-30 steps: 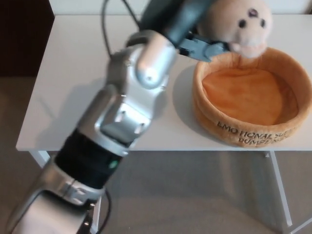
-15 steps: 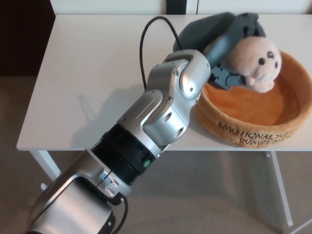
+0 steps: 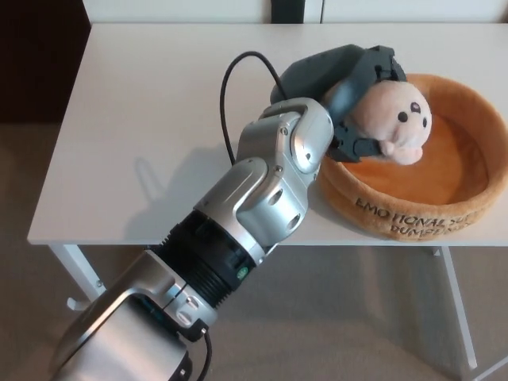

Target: The robot walks towards a table in front, picks a dumpling toy with left hand and puts it in an orange round plate

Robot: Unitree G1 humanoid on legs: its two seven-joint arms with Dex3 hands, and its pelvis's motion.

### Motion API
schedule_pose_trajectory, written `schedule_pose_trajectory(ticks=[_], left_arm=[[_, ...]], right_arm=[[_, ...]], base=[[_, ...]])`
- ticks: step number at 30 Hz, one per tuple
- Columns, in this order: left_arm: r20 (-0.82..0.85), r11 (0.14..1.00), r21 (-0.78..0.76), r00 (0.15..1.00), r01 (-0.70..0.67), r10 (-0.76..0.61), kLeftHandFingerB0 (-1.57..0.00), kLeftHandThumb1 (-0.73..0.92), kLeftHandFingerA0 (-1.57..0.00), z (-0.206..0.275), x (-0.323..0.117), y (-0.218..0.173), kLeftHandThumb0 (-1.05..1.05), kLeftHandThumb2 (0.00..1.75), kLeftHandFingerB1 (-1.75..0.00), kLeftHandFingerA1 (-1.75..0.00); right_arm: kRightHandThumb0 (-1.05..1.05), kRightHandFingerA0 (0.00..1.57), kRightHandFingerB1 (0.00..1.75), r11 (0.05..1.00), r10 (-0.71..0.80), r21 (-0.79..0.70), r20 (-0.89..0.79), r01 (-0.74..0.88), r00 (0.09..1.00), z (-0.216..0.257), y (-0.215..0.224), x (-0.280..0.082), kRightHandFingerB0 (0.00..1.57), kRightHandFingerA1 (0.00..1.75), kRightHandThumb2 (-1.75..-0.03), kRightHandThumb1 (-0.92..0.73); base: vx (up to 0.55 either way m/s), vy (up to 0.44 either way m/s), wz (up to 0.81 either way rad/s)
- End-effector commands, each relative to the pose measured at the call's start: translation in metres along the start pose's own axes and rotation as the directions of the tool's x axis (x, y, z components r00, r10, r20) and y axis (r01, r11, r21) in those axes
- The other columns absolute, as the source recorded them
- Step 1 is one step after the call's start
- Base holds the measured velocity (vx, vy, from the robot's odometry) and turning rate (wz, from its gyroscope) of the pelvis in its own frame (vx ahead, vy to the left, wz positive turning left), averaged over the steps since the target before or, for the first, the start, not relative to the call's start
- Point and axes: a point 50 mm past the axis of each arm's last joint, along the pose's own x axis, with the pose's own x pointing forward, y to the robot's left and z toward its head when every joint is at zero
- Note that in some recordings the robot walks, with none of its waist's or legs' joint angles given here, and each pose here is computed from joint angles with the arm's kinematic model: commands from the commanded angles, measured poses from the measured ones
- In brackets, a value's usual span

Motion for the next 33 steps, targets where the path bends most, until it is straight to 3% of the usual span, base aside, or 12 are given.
schedule_pose_trajectory(ticks=[1, 2, 4, 5, 11, 13, 15, 16, 28, 29, 31, 33], left_arm=[[-0.079, 0.993, 0.091, 0.994, 0.077, -0.07, 0.0, 0.49, -0.04, 0.001, 0.0, 0.005, -0.84, 0.59, -0.24, -0.27], [-0.078, 0.991, 0.1, 0.994, 0.084, -0.077, 0.0, 0.4, -0.06, 0.001, -0.001, 0.005, -0.82, 0.77, -0.12, -0.21], [-0.087, 0.988, 0.117, 0.992, 0.1, -0.09, 0.0, 0.46, 0.0, 0.001, -0.001, 0.006, -0.93, 0.66, -0.16, -0.24], [-0.091, 0.987, 0.117, 0.991, 0.109, -0.099, 0.0, 0.39, 0.0, -0.001, -0.002, 0.006, -0.75, 0.87, -0.09, -0.17], [-0.119, 0.981, 0.131, 0.985, 0.142, -0.126, 0.0, 0.45, -0.01, -0.007, -0.004, 0.001, -0.87, 0.94, 0.0, -0.11], [-0.124, 0.981, 0.123, 0.983, 0.149, -0.134, 0.0, 0.6, 0.0, -0.008, -0.005, 0.0, -1.05, 0.7, -0.01, -0.23], [-0.127, 0.981, 0.118, 0.982, 0.155, -0.14, 0.0, 0.65, 0.0, -0.009, -0.005, 0.0, -1.05, 0.62, 0.0, -0.21], [-0.131, 0.98, 0.115, 0.98, 0.165, -0.15, 0.0, 0.48, 0.0, -0.01, -0.007, 0.0, -0.94, 0.99, 0.0, -0.07], [0.112, 0.992, 0.127, 0.994, -0.016, 0.001, 0.0, 0.56, -0.1, -0.005, -0.061, 0.04, -0.99, 1.02, 0.0, -0.13], [0.154, 0.993, 0.113, 0.988, -0.044, 0.026, -0.03, 0.57, -0.11, -0.004, -0.075, 0.047, -0.99, 1.0, 0.0, -0.07], [0.246, 0.99, 0.101, 0.967, -0.098, 0.07, 0.0, 0.57, -0.09, -0.003, -0.106, 0.059, -0.99, 1.01, 0.0, -0.1], [0.307, 0.986, 0.097, 0.946, -0.136, 0.101, 0.0, 0.6, -0.12, -0.003, -0.138, 0.067, -1.02, 0.99, 0.0, -0.12]], right_arm=[[-0.44, 0.6, 0.29, 1.0, -0.004, -0.009, 0.004, 0.004, 1.0, 0.007, -0.006, 0.0, 0.25, 0.43, -0.61, -0.76], [-0.51, 0.54, 0.42, 1.0, -0.007, -0.001, 0.003, 0.007, 1.0, 0.007, -0.006, 0.0, 0.23, 0.56, -0.84, -0.63], [-0.43, 0.63, 0.3, 1.0, -0.016, 0.006, -0.003, 0.016, 1.0, 0.008, -0.005, 0.001, 0.26, 0.44, -0.62, -0.75], [-0.32, 0.54, 0.46, 0.999, -0.026, -0.018, 0.001, 0.026, 1.0, 0.008, -0.006, 0.001, 0.09, 0.66, -0.99, -0.54], [-0.33, 0.52, 0.45, 0.996, -0.044, -0.08, -0.018, 0.042, 0.999, 0.002, -0.008, -0.001, 0.05, 0.65, -1.0, -0.56], [-0.44, 0.64, 0.29, 0.996, -0.048, -0.076, -0.02, 0.046, 0.999, 0.001, -0.009, -0.001, 0.2, 0.46, -0.63, -0.77], [-0.33, 0.52, 0.45, 0.996, -0.05, -0.072, -0.02, 0.048, 0.999, 0.002, -0.01, -0.001, 0.06, 0.66, -1.0, -0.55], [-0.32, 0.53, 0.46, 0.997, -0.053, -0.065, -0.02, 0.052, 0.998, 0.002, -0.01, -0.001, 0.07, 0.66, -1.0, -0.55], [-0.33, 0.5, 0.45, 0.996, -0.065, -0.059, -0.022, 0.064, 0.998, 0.001, -0.01, -0.001, 0.07, 0.64, -0.99, -0.54], [-0.46, 0.6, 0.28, 0.996, -0.066, -0.063, -0.023, 0.064, 0.998, 0.0, -0.01, -0.002, 0.21, 0.43, -0.63, -0.75], [-0.47, 0.62, 0.28, 0.995, -0.066, -0.071, -0.023, 0.064, 0.998, 0.0, -0.01, -0.002, 0.21, 0.45, -0.63, -0.75], [-0.34, 0.51, 0.46, 0.995, -0.059, -0.077, -0.026, 0.057, 0.998, -0.002, -0.009, -0.002, 0.07, 0.65, -1.0, -0.54]], base=[[0.0, 0.0, 0.0], [0.0, 0.0, 0.0], [0.0, 0.0, 0.0], [0.0, 0.0, 0.0], [0.0, 0.0, 0.0], [0.0, 0.0, 0.0], [0.0, 0.0, 0.0], [0.0, 0.0, 0.0], [0.0, 0.0, 0.0], [0.0, 0.0, 0.0], [0.0, 0.0, 0.0], [0.0, 0.0, 0.0]])
